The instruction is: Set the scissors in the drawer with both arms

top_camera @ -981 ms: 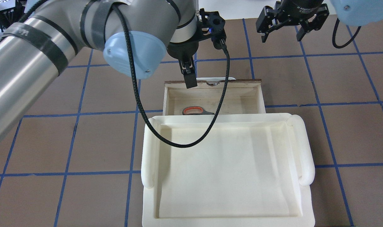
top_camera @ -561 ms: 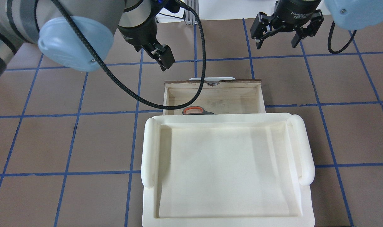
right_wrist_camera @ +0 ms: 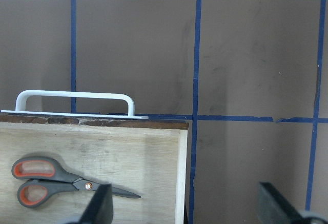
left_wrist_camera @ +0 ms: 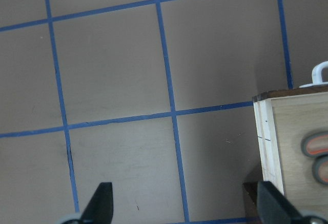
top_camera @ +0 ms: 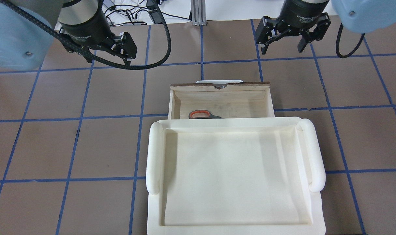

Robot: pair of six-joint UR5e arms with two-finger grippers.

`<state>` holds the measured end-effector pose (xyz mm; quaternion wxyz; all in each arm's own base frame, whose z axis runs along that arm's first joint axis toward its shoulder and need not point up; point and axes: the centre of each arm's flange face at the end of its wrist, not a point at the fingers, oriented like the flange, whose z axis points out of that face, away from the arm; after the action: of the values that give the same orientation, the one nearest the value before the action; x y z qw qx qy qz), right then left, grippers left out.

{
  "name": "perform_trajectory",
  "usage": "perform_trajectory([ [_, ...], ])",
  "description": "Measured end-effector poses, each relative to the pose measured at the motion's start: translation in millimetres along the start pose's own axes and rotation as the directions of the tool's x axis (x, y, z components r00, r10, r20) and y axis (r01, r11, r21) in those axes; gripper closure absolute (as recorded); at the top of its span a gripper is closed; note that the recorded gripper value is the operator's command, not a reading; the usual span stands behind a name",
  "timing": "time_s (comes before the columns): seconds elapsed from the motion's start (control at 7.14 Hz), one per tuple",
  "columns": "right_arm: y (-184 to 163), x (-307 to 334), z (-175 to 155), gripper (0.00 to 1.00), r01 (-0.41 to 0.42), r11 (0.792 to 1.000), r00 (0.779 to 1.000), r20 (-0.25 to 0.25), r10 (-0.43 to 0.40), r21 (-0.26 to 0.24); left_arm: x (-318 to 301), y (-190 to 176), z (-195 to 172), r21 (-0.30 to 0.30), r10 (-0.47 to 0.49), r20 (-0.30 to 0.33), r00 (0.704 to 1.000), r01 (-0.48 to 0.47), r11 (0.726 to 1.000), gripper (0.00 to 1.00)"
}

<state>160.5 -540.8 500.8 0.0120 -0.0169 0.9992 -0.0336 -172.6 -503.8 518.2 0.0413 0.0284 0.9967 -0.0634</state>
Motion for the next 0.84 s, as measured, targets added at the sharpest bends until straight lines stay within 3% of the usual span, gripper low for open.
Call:
perform_trajectory([
  [0.28,1.5,1.2,1.2,0.00,0.001,1.000,1.000,-0.009,-0.001,-0.014,0.1,1.8,-0.4,-0.012,-0.080,-0.053,0.995,0.080,0.997,0.00],
  [0.84,2.0,6.5,1.3,0.00,0.002,1.000,0.998,-0.061,-0.003,-0.016,0.1,7.8,-3.2,-0.033,-0.085,-0.065,0.994,0.083,0.996,0.00],
])
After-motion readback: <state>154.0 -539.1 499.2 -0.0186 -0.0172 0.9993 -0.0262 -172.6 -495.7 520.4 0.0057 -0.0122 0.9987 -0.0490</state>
